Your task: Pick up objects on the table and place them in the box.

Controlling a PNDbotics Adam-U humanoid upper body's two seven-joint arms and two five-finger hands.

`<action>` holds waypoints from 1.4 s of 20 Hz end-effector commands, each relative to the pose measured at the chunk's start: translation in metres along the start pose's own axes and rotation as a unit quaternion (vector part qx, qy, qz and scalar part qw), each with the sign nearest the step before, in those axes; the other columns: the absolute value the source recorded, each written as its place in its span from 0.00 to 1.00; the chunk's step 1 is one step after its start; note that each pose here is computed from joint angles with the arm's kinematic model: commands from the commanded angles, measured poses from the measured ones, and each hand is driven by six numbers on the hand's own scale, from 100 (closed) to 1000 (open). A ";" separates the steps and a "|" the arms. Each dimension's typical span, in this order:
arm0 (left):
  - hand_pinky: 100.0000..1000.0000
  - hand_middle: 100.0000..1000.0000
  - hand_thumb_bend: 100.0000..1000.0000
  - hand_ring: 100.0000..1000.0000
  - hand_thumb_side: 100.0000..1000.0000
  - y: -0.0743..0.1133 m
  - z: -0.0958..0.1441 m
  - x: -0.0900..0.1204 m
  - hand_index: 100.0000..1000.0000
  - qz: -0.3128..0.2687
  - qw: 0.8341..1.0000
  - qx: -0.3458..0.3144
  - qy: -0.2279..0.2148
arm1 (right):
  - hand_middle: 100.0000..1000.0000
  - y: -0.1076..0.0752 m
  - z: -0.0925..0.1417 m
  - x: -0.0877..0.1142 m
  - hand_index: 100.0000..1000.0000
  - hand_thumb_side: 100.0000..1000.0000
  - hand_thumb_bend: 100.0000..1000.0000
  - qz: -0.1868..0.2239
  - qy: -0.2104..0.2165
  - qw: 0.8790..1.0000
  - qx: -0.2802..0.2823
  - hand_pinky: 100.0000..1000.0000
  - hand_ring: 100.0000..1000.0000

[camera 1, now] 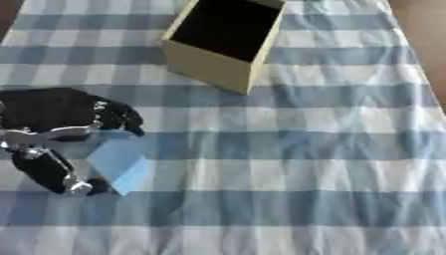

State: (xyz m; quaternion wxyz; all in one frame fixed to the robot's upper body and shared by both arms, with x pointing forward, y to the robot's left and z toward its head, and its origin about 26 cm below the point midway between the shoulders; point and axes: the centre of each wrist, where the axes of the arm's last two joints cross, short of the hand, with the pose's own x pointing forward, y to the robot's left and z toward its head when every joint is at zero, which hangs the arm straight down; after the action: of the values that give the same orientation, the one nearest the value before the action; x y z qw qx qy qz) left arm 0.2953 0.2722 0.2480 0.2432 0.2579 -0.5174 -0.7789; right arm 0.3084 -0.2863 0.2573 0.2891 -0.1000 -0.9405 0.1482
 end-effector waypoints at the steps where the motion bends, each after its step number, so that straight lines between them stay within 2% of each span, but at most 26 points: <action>1: 0.63 0.86 0.44 0.79 0.16 0.009 0.007 -0.002 0.89 -0.021 1.000 0.010 0.011 | 0.63 -0.007 -0.004 0.007 0.76 1.00 0.00 0.010 -0.013 1.000 -0.001 0.70 0.67; 9: 0.64 0.86 0.46 0.80 0.15 0.008 0.001 0.003 0.89 -0.032 0.999 -0.028 0.022 | 0.63 -0.006 -0.004 0.007 0.76 1.00 0.00 0.006 -0.013 1.000 0.001 0.70 0.67; 17: 0.62 0.80 0.43 0.78 0.14 0.010 -0.006 0.008 0.85 -0.034 0.998 -0.054 0.026 | 0.62 -0.006 -0.003 0.006 0.77 1.00 0.00 0.003 -0.011 1.000 0.001 0.70 0.68; 18: 0.58 0.73 0.41 0.75 0.12 0.011 -0.006 0.008 0.82 -0.034 0.998 -0.052 0.027 | 0.62 -0.006 -0.003 0.006 0.77 1.00 0.00 0.002 -0.010 1.000 0.001 0.70 0.68; 19: 0.58 0.72 0.41 0.74 0.12 0.011 -0.007 0.009 0.81 -0.034 0.998 -0.050 0.029 | 0.62 -0.006 -0.003 0.006 0.77 1.00 0.00 0.002 -0.010 1.000 0.001 0.70 0.68; 22: 0.53 0.60 0.38 0.70 0.10 0.011 -0.008 0.010 0.73 -0.034 0.998 -0.045 0.030 | 0.62 -0.006 -0.003 0.006 0.77 1.00 0.00 0.001 -0.009 1.000 0.001 0.70 0.68; 25: 0.47 0.55 0.35 0.64 0.06 0.012 -0.008 0.010 0.68 -0.039 0.998 -0.036 0.035 | 0.62 -0.005 -0.002 0.005 0.76 1.00 0.00 0.001 -0.008 1.000 0.001 0.70 0.68; 26: 0.41 0.52 0.31 0.58 0.03 0.012 -0.009 0.010 0.65 -0.040 0.998 -0.034 0.037 | 0.62 -0.005 -0.002 0.005 0.76 1.00 0.00 0.001 -0.008 1.000 0.002 0.70 0.68; 27: 0.41 0.52 0.30 0.58 0.03 0.011 -0.009 0.010 0.65 -0.040 0.998 -0.031 0.038 | 0.62 -0.005 -0.002 0.005 0.76 1.00 0.00 0.001 -0.008 1.000 0.002 0.70 0.68; 28: 0.38 0.51 0.26 0.55 0.01 0.011 -0.009 0.010 0.64 -0.039 0.998 -0.030 0.039 | 0.62 -0.006 -0.002 0.005 0.76 1.00 0.00 0.001 -0.007 1.000 0.002 0.70 0.68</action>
State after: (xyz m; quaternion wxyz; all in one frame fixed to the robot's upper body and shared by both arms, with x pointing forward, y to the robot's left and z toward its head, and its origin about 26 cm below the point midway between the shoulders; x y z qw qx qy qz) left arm 0.2969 0.2563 0.2458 0.2507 0.2855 -0.4710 -0.7961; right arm 0.3081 -0.2872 0.2554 0.2948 -0.0938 -0.9397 0.1458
